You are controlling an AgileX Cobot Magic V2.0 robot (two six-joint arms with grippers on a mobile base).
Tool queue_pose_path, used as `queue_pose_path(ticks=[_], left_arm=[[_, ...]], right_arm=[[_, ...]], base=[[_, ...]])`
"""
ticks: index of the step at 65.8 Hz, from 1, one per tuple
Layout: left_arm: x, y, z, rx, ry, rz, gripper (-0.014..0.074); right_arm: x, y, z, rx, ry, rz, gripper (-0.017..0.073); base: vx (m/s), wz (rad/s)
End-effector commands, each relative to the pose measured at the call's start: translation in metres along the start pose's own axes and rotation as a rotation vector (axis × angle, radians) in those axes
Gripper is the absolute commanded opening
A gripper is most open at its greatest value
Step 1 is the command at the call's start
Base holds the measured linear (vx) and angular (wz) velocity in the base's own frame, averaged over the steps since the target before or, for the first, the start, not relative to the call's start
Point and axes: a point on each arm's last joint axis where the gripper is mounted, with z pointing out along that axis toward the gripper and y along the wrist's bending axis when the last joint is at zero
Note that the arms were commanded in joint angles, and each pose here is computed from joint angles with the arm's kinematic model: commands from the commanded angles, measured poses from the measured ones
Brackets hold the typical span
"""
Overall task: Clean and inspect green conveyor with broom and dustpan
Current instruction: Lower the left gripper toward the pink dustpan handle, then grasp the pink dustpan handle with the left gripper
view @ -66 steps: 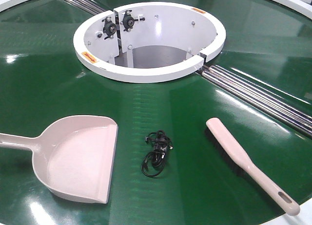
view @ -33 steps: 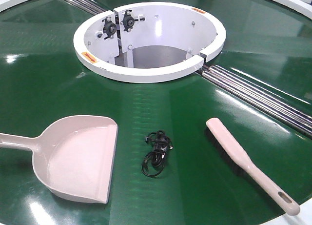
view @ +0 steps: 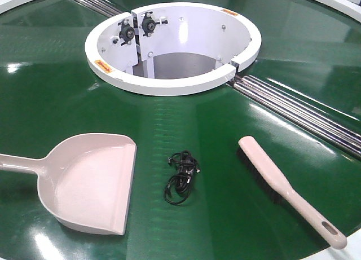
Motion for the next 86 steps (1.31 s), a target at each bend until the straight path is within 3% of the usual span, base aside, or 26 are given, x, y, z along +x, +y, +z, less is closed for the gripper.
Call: queue_pose_path(ticks=[1,22,30,36,40,49,59,74,81,86], left_arm=[[-0.020,-0.001,-0.003,0.006,-0.124,-0.014,0.0096],[-0.022,-0.001,-0.003,0.006,-0.143,-0.012,0.0522],[-0.023,-0.002,-0.003,0.010,-0.154,-0.030,0.0567],[-0.027,-0.003,-0.004,0.025,-0.165,-0.107,0.0563],[-0.037,-0.004,-0.009,0.029,-0.146,-0.095,0.0556],[-0.077,-0.009,-0.017,0.019,-0.087,0.059,0.0554],[-0.113,-0.012,-0.006,0.015,0.136,0.261,0.0554],[-0.128,-0.014,0.035,0.138,0.463,0.629,0.0554],[-0.128,-0.014,0.055,0.201,0.493,0.827,0.0554],[-0.126,-0.014,0.066,0.239,0.498,0.906,0.0554]], right_arm=[[-0.003,0.001,0.000,-0.012,-0.066,-0.012,-0.0010],[-0.003,0.001,0.000,-0.012,-0.066,-0.012,-0.0010],[-0.003,0.001,0.000,-0.012,-0.065,-0.012,-0.0010],[-0.003,0.001,0.000,-0.012,-0.066,-0.012,-0.0010],[-0.003,0.001,0.000,-0.012,-0.066,-0.012,-0.0010],[-0.003,0.001,0.000,-0.012,-0.066,-0.012,-0.0010],[-0.003,0.001,0.000,-0.012,-0.066,-0.012,-0.0010],[-0.003,0.001,0.000,-0.012,-0.066,-0.012,-0.0010],[-0.003,0.001,0.000,-0.012,-0.066,-0.012,-0.0010],[-0.003,0.001,0.000,-0.012,-0.066,-0.012,-0.0010]], base=[[0.00,0.00],[0.00,0.00],[0.00,0.00],[0.00,0.00],[0.00,0.00],[0.00,0.00],[0.00,0.00],[0.00,0.00],[0.00,0.00],[0.00,0.00]])
